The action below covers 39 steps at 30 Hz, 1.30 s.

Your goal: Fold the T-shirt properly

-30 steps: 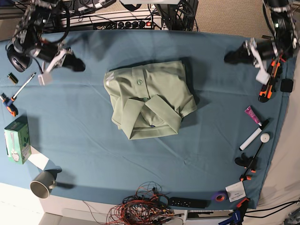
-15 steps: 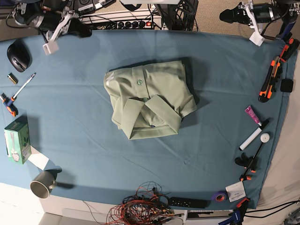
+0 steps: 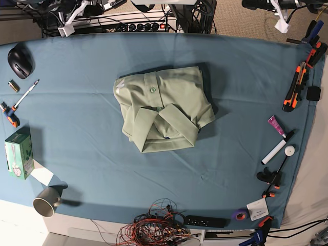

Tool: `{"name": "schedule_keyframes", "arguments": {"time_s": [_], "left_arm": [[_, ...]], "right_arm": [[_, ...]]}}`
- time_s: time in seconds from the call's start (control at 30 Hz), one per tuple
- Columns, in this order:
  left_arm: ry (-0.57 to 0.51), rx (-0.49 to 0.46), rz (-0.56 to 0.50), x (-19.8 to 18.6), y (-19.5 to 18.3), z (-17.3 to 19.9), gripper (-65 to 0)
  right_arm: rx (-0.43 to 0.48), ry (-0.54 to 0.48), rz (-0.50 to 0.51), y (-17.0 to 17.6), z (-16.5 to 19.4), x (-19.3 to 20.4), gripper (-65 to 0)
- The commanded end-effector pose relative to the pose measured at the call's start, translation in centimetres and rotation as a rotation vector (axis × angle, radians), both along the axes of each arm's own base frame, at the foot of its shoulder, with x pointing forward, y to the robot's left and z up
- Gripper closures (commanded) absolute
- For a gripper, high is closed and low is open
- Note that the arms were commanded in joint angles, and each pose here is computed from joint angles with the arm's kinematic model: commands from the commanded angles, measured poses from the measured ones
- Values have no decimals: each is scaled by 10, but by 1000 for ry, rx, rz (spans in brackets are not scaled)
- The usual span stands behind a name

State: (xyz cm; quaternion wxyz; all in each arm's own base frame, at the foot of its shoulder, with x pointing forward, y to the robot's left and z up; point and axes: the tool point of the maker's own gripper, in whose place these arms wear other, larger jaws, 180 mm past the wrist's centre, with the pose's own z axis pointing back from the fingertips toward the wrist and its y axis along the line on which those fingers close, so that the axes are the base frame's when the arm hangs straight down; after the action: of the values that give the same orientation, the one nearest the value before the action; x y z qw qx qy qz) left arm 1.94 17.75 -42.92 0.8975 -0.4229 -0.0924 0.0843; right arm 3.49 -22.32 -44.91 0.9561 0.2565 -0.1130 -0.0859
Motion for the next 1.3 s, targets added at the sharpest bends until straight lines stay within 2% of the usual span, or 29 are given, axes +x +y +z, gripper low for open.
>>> {"name": "schedule_keyframes", "arguments": {"time_s": [0.0,0.13,0.33,0.47,0.6,0.67,0.77,0.87,0.93,1.03,1.1,1.2,1.27], "left_arm": [[0,21,19,0,9,-2,0],[42,76,60,-5,20,-26,0],[104,74,11,-14,-5,-62,0],[64,118,-82,-10,-32,-89,0],[11,191,-264,-12,-58,-115,0],[-24,214,-344,-13,-70,-125,0],[-58,351,-361,0,-69,-148,0],[-69,567,-381,17,-53,-172,0],[-75,700,-366,31,-41,-184,0],[-121,833,-289,56,-28,-195,0],[-81,871,-293,56,-24,-204,0],[4,874,-300,44,-21,-216,0],[53,870,-276,36,-19,-221,0]], "right_arm": [[-13,-5,-27,-9,-4,3,0],[4,37,-150,-19,-41,4,0],[-4,86,-283,-23,-94,11,0],[-55,79,-318,-24,-123,22,0],[-75,113,-287,-15,-142,25,0],[-141,134,-299,-22,-153,24,0],[-304,102,-340,-48,-162,33,0],[-455,131,-279,-67,-168,33,0],[-518,160,-220,-74,-170,30,0],[-563,170,-189,-80,-170,29,0],[-557,191,-184,-78,-171,26,0],[-562,217,-192,-76,-173,20,0],[-529,228,-245,-70,-176,17,0]]}}
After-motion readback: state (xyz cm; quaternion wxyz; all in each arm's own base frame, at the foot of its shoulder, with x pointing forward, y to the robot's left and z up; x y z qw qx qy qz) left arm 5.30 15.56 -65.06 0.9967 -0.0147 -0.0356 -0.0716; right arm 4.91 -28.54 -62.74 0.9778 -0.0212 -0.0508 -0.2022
